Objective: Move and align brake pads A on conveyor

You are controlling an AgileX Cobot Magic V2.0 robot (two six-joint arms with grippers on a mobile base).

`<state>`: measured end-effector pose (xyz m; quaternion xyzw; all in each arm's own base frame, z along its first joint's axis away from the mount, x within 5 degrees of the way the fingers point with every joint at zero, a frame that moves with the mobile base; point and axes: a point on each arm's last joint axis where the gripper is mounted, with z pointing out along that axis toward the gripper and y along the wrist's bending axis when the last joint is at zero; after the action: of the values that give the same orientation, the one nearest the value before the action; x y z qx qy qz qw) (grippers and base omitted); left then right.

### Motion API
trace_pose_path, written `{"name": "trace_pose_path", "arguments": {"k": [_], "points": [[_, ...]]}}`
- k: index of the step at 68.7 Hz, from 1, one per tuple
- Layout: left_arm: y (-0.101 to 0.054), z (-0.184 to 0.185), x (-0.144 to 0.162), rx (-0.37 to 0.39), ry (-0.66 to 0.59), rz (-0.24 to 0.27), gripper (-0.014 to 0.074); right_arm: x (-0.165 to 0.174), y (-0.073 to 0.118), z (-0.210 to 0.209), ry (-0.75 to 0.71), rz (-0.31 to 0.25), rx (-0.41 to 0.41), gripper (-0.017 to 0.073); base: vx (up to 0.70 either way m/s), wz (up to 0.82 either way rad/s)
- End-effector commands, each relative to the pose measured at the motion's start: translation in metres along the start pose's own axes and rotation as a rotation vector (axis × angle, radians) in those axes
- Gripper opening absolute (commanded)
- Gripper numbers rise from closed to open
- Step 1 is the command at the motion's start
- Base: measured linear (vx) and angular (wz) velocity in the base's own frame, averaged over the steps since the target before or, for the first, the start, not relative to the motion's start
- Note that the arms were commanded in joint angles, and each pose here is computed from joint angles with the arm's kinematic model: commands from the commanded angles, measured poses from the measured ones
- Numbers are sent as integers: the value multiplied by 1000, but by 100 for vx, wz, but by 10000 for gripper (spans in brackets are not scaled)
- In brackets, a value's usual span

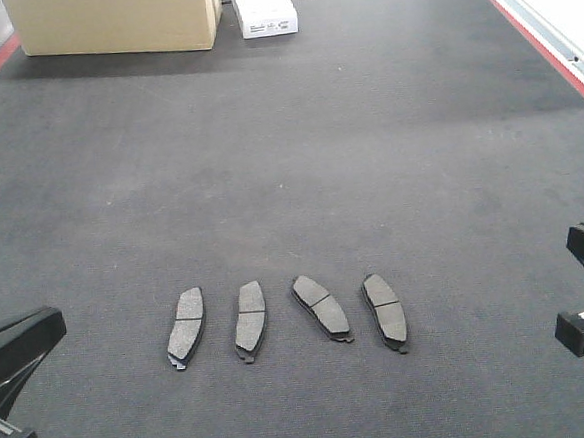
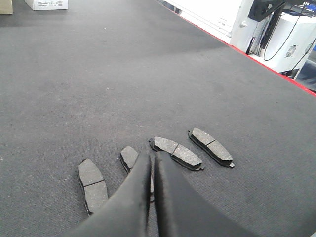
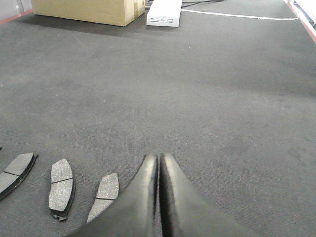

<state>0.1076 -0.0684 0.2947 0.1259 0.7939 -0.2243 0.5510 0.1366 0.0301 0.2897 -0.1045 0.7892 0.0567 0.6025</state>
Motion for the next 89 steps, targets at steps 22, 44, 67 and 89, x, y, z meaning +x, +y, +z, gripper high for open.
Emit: {"name": "trace_pose_path", "arguments": {"k": [22, 44, 67, 89], "points": [[-5, -3, -13, 41, -79, 8, -6, -15, -2, -2, -95, -8, 20, -3, 0, 0], [-12, -4, -18, 105, -134, 129, -6, -15, -2, -2, -95, -8, 20, -3, 0, 0], [-8, -11, -20, 86, -192, 129, -6, -15, -2, -2, -95, -8, 20, -3, 0, 0], [30, -55, 28, -245, -385, 113, -6, -15, -2, -2, -95, -8, 20, -3, 0, 0]]}}
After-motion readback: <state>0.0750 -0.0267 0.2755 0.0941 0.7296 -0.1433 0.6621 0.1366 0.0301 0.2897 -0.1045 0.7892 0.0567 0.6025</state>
